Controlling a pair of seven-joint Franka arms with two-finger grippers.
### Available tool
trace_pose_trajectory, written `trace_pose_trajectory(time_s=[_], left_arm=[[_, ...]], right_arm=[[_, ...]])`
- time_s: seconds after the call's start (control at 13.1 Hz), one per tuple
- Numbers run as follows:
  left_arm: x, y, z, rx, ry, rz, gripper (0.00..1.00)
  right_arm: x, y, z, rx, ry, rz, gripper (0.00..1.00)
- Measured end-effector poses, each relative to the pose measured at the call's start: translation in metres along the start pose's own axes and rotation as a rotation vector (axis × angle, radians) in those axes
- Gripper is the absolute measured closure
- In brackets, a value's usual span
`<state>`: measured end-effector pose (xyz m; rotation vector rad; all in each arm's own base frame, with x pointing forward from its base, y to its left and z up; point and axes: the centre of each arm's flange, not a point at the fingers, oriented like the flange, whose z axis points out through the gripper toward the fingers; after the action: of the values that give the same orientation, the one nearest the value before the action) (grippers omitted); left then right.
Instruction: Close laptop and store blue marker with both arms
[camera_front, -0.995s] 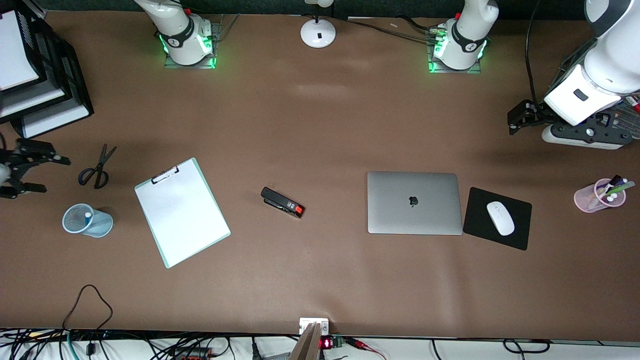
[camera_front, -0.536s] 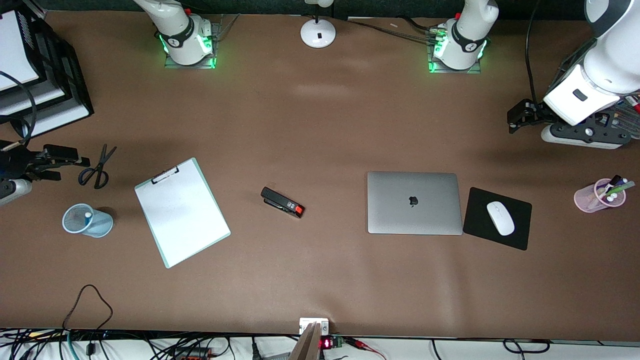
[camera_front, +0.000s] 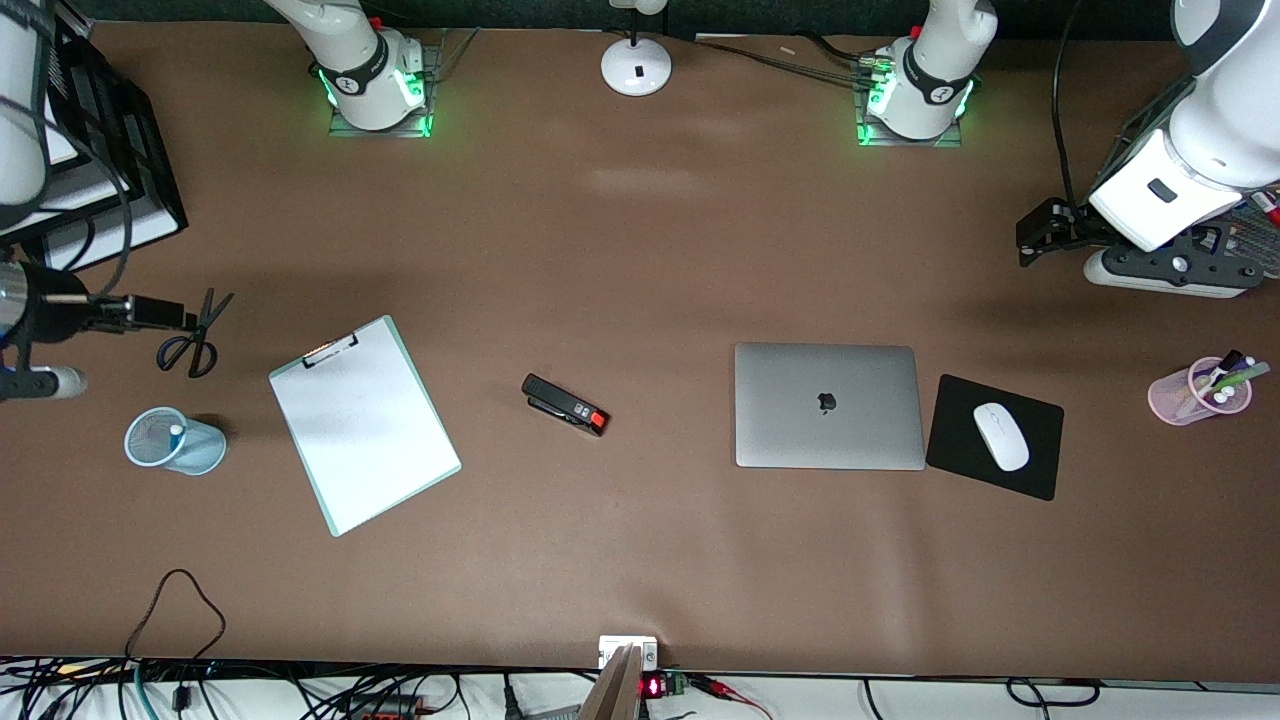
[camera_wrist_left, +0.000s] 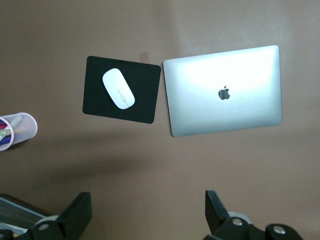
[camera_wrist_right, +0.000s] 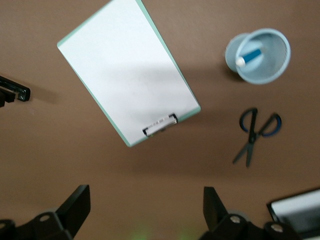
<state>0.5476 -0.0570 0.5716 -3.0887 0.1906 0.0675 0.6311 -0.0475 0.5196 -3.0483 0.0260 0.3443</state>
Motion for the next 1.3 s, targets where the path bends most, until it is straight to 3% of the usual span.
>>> trace_pose_trajectory(time_s=[0.38,0.61,0.77,1.3], left_arm=[[-0.001,0.000,0.000,0.000,-0.006,0.000,0.00],[-0.001,0.000,0.000,0.000,-0.005,0.001,0.00],[0.000,0.000,-0.001,0.000,-0.003,0.001,0.00],[0.000,0.001,-0.001,0.000,-0.002,0.001,0.00]], right_arm=[[-0.024,0.008,-0.039,-0.023,0.063,0.017,0.00],[-0.040,0.002,-0.062,-0.081,0.103,0.043,0.00],[-0.048,-0.012,-0.073,-0.090,0.126,0.052,0.00],[-0.058,0.006,-0.082,-0.087,0.138,0.071,0.00]])
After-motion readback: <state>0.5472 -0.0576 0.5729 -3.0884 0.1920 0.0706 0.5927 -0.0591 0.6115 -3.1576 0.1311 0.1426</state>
